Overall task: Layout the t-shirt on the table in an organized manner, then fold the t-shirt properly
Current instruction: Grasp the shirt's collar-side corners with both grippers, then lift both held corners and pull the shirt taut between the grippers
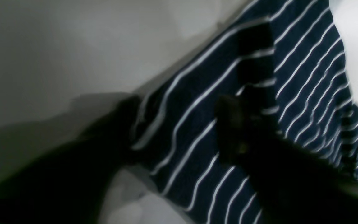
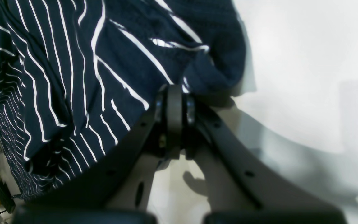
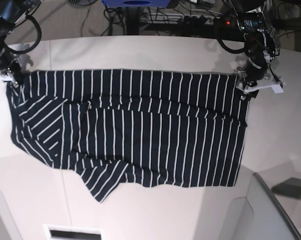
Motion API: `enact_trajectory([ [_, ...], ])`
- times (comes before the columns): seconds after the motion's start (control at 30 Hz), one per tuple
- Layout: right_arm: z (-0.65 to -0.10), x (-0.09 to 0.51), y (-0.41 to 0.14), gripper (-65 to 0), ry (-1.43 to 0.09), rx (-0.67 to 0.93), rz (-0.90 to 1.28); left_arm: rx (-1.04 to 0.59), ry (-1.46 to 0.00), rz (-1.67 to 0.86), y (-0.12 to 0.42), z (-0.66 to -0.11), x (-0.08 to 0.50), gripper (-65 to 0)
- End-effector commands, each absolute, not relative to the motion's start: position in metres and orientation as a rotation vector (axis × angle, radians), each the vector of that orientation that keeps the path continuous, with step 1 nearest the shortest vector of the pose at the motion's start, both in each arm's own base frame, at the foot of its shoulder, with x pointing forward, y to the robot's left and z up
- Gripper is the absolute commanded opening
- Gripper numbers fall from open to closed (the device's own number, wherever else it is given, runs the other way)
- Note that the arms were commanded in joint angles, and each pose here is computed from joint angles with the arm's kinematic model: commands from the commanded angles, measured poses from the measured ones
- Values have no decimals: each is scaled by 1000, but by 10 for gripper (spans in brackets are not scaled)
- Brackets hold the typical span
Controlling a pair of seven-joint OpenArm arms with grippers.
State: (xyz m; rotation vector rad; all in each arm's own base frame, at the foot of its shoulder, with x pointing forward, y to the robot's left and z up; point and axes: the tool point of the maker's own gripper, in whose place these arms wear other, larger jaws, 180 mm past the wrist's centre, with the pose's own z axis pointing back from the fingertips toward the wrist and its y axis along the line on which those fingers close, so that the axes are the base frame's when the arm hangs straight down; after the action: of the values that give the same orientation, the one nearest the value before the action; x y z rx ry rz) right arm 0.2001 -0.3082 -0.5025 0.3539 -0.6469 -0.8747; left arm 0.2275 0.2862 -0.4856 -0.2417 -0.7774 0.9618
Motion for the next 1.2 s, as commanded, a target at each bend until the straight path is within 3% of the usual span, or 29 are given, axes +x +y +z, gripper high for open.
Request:
enact_trajectory([
  [0.0,-503,196,-314,-642,-619,322,-858,-247,-736,953,282,-493,220,-462],
  [0.07,-503,196,-314,-642,-619,322,-858,-264,-737,935,279,-494,220,-650],
  [0.3,-489,195,-320,-642,-645,288,-821,-256,-798,889,284,-471,229,-650],
  [0.63,-414,217,-339,-642,-739,182,-642,-273,-920,721,286,-393,262,-650],
  [0.97,-377,215,-345,-642,-783,106,-560,-245,-971,839,323,-384,243,-650],
  [1.17,-388,208,-335,-642,-748,125,-571,-247,-903,791,313,-397,229,-650],
])
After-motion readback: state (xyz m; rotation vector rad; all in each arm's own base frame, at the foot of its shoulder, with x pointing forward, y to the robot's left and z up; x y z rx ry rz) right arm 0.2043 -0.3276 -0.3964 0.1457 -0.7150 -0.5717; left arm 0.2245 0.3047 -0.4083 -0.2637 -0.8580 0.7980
